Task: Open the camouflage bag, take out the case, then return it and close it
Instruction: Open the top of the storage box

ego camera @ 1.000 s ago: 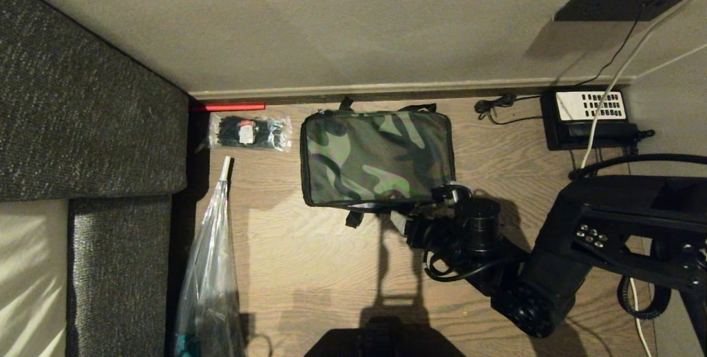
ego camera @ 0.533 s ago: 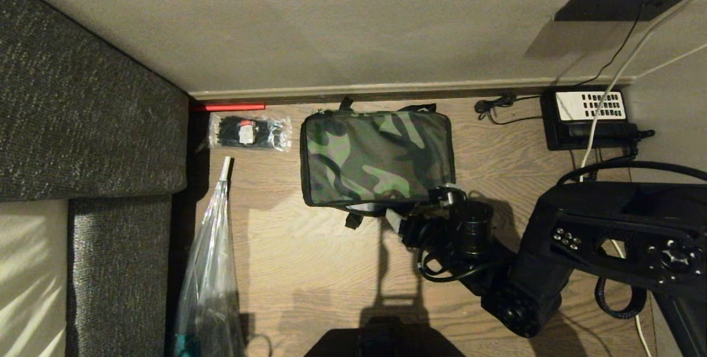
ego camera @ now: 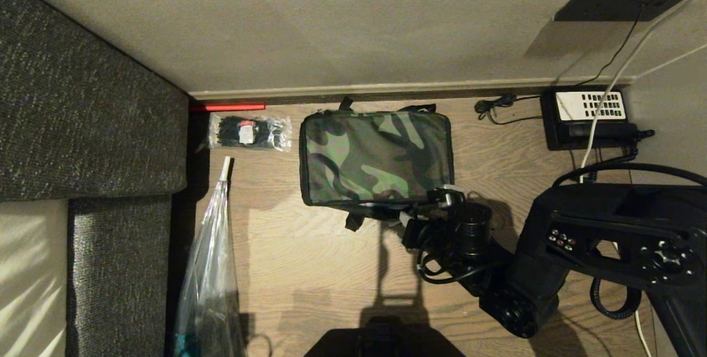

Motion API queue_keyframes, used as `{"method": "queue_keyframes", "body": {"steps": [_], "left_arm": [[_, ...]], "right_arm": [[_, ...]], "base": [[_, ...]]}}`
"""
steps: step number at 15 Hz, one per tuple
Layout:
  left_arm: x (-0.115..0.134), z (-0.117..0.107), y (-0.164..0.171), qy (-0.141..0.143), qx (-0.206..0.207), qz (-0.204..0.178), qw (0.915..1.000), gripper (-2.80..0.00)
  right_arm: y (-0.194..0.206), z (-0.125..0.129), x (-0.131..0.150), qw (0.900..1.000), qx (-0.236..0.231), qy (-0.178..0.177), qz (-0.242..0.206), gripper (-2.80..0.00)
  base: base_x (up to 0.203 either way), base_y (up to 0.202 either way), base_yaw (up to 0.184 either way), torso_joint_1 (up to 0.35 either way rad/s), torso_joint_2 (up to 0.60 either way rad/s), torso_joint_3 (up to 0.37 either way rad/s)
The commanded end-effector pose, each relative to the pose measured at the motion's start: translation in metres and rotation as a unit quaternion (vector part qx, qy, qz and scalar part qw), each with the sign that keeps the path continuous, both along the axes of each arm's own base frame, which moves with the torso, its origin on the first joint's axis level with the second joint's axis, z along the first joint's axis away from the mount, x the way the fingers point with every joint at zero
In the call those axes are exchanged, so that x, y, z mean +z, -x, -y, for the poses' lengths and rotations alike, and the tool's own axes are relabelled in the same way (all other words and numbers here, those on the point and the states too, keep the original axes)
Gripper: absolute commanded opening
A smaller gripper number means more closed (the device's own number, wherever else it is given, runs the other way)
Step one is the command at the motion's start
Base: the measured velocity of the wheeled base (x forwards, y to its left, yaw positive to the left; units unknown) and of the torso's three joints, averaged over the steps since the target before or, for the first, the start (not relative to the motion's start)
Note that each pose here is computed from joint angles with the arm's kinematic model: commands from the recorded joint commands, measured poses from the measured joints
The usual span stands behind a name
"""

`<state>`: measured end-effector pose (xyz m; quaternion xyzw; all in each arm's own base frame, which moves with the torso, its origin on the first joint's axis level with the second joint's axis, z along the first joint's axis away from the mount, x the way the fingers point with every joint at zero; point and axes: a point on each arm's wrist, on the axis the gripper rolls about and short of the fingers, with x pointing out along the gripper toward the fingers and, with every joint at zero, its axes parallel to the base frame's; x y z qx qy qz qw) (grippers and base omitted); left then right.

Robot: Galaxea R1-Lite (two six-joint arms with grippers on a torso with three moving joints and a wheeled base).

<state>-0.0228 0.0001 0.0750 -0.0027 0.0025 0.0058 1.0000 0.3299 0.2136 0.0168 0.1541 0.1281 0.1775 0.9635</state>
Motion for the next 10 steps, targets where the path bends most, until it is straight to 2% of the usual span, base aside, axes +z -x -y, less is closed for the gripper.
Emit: {"method": "queue_keyframes", "body": {"steps": [1,5,8,9,10], "left_arm": [[-0.001,0.000,0.000,0.000,0.000,-0.001,1.0000,-2.80],[-0.001,0.000,0.000,0.000,0.000,-0.001,1.0000,-2.80],[-0.001,0.000,0.000,0.000,0.000,-0.001,1.0000,-2.80],[-0.001,0.000,0.000,0.000,0.000,-0.001,1.0000,-2.80],[-0.001,0.000,0.000,0.000,0.000,-0.001,1.0000,-2.80]], "right_arm": [[0.002,0.001,0.005,1.000,0.002,-0.004,0.005,-2.80],[0.006,0.004,0.012,1.000,0.009,0.018,0.015,-2.80],[0.008,0.006,0.016,1.000,0.018,0.019,0.018,-2.80],[0.008,0.006,0.015,0.999,0.021,0.033,0.022,0.00],[0.009,0.006,0.014,0.998,0.024,0.058,0.030,0.00]], "base": [[0.000,0.000,0.000,0.000,0.00,0.000],[0.000,0.000,0.000,0.000,0.00,0.000],[0.000,0.000,0.000,0.000,0.00,0.000],[0.000,0.000,0.000,0.000,0.00,0.000],[0.000,0.000,0.000,0.000,0.00,0.000]]}}
